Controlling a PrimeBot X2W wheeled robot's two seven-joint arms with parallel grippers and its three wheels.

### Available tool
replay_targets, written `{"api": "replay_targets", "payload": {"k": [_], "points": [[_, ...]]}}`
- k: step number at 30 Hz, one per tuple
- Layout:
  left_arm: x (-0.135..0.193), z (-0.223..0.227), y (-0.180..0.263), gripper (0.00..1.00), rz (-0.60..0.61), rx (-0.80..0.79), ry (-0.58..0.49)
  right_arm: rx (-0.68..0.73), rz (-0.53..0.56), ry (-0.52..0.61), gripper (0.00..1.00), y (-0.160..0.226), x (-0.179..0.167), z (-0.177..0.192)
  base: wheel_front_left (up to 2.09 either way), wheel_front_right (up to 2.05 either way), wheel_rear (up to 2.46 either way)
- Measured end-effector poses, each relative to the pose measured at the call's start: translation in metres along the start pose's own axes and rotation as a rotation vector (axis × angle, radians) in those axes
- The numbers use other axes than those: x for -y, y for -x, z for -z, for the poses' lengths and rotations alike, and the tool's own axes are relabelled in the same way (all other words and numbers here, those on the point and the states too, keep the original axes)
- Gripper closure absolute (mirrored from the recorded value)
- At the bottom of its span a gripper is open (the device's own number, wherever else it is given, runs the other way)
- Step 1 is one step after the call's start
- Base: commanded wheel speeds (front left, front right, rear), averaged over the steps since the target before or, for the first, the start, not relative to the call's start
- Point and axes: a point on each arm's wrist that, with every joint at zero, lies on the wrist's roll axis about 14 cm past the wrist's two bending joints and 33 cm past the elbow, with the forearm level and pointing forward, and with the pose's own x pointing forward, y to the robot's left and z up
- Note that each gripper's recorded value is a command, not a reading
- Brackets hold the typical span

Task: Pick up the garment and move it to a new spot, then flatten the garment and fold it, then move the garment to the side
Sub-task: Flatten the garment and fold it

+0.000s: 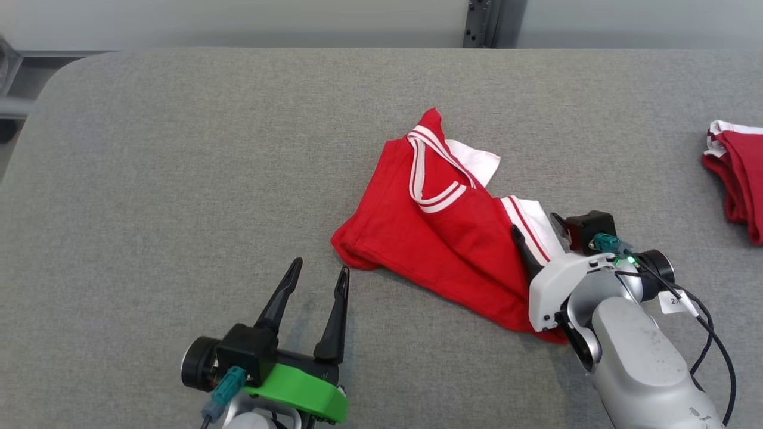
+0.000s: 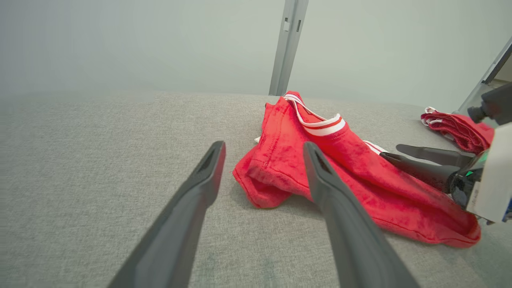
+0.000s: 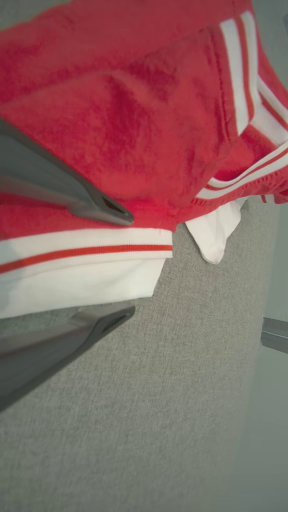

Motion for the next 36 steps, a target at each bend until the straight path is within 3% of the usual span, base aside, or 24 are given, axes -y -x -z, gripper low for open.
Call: {"api": "replay_targets", "payload": {"k": [2,3,4,5,6,12,16,20,25,30,31,32,33,36], "points": [[-0.007,-0.001,0.002,0.00,-0.026,0.004,0.005,-0.037,-0.014,-0.011,0.00,-0.005,-0.004,0.008,0.00,0.00,0.00],[-0.010,-0.001,0.003,0.00,-0.035,0.005,0.005,-0.054,-0.019,-0.023,0.15,-0.006,-0.006,0.011,0.00,0.00,0.00],[-0.012,-0.001,0.004,0.00,-0.042,0.004,0.001,-0.070,-0.022,-0.035,0.62,-0.008,-0.007,0.015,0.00,0.00,0.00],[-0.014,-0.001,0.004,0.00,-0.047,0.005,-0.001,-0.080,-0.023,-0.044,0.97,-0.009,-0.007,0.017,0.00,0.00,0.00],[-0.015,-0.001,0.004,0.00,-0.051,0.007,-0.002,-0.092,-0.024,-0.052,1.00,-0.009,-0.007,0.019,0.00,0.00,0.00],[-0.018,-0.003,0.003,0.00,-0.060,0.015,-0.001,-0.018,0.014,-0.105,1.00,-0.009,0.007,0.005,0.00,0.00,0.00],[-0.014,-0.002,0.000,0.00,-0.045,0.015,0.000,0.117,0.111,-0.147,1.00,-0.005,0.044,-0.025,0.00,0.00,0.00],[-0.008,-0.002,-0.005,0.00,-0.022,0.019,0.001,0.177,0.246,-0.180,1.00,0.016,0.094,-0.032,0.00,0.00,0.00],[0.000,-0.001,-0.012,0.00,0.012,0.018,0.001,0.177,0.408,-0.211,1.00,0.051,0.145,-0.015,0.00,0.00,0.00],[0.007,0.003,-0.017,0.00,0.036,0.011,0.001,0.138,0.485,-0.232,1.00,0.075,0.160,0.012,0.00,0.00,0.00],[0.008,0.004,-0.019,0.00,0.041,0.007,-0.001,0.134,0.493,-0.239,0.75,0.078,0.158,0.016,0.00,0.00,0.00],[0.008,0.005,-0.020,0.00,0.045,0.005,0.000,0.135,0.495,-0.238,0.44,0.079,0.158,0.017,0.00,0.00,0.00],[0.009,0.006,-0.020,0.00,0.049,0.004,0.000,0.143,0.499,-0.242,0.00,0.081,0.158,0.016,0.00,0.00,0.00],[0.010,0.006,-0.021,0.00,0.053,0.003,-0.002,0.188,0.509,-0.229,0.00,0.083,0.161,0.004,0.00,0.00,0.00]]}}
